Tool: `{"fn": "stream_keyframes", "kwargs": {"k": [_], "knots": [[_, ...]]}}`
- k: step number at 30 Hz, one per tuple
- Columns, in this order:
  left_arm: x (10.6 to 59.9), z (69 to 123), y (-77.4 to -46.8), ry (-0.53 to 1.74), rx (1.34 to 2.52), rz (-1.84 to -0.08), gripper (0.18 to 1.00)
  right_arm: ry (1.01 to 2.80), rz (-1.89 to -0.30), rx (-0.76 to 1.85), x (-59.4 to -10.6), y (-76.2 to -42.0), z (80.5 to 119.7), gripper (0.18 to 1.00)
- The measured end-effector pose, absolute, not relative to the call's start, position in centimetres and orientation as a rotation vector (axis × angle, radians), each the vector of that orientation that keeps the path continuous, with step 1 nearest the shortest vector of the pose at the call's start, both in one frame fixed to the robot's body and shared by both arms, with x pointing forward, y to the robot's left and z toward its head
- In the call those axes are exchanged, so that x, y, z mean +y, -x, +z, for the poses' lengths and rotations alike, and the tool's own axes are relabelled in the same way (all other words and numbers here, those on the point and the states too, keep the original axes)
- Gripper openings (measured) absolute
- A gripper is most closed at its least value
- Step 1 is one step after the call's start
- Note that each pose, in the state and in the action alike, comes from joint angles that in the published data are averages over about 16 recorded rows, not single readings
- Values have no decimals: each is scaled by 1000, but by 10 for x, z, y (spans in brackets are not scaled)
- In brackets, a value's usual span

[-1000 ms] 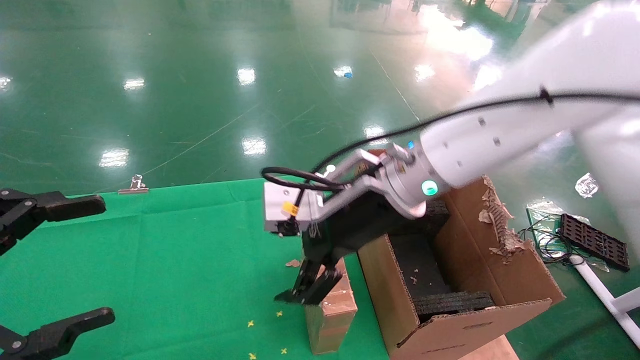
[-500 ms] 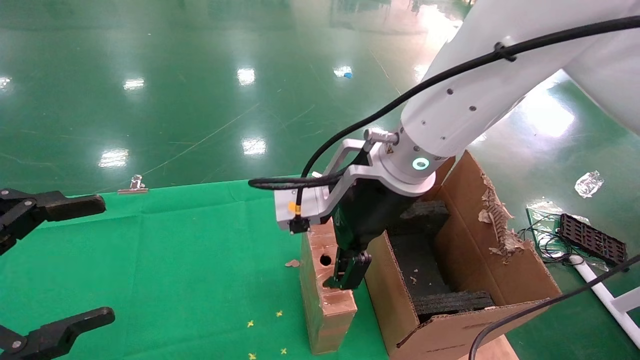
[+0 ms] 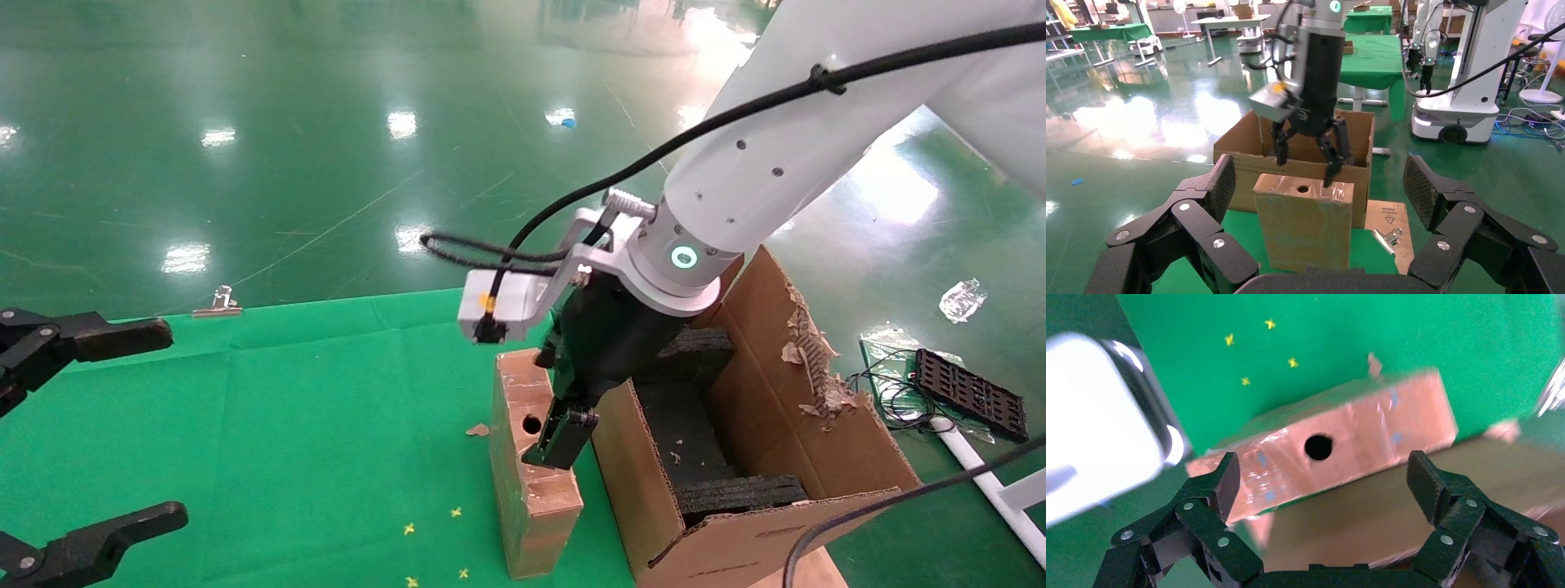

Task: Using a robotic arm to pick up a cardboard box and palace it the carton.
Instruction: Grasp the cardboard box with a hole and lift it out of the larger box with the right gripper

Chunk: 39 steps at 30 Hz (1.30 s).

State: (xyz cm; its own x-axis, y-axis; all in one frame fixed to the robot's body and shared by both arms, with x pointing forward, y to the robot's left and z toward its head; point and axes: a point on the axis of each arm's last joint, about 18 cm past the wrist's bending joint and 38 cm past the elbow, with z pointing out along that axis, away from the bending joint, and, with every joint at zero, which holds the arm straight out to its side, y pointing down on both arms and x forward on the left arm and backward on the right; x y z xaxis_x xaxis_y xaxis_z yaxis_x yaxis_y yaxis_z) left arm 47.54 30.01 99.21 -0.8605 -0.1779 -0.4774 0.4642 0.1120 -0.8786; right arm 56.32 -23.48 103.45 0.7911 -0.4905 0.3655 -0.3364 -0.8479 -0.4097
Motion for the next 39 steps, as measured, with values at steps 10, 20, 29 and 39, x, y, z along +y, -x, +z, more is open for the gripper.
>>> {"fn": "stream_keyframes", "kwargs": {"k": [10, 20, 29, 39], "knots": [[300, 992, -475, -278, 1925, -1799, 1001, 2368, -373, 1213, -253, -580, 1027, 1000], [300, 992, -475, -278, 1925, -1799, 1001, 2290, -229, 1341, -253, -595, 1006, 1000], [300, 992, -475, -278, 1925, -1799, 1001, 2315, -241, 1367, -249, -606, 993, 998], [300, 992, -475, -278, 1925, -1799, 991, 2342, -262, 1372, -248, -610, 987, 955]]}}
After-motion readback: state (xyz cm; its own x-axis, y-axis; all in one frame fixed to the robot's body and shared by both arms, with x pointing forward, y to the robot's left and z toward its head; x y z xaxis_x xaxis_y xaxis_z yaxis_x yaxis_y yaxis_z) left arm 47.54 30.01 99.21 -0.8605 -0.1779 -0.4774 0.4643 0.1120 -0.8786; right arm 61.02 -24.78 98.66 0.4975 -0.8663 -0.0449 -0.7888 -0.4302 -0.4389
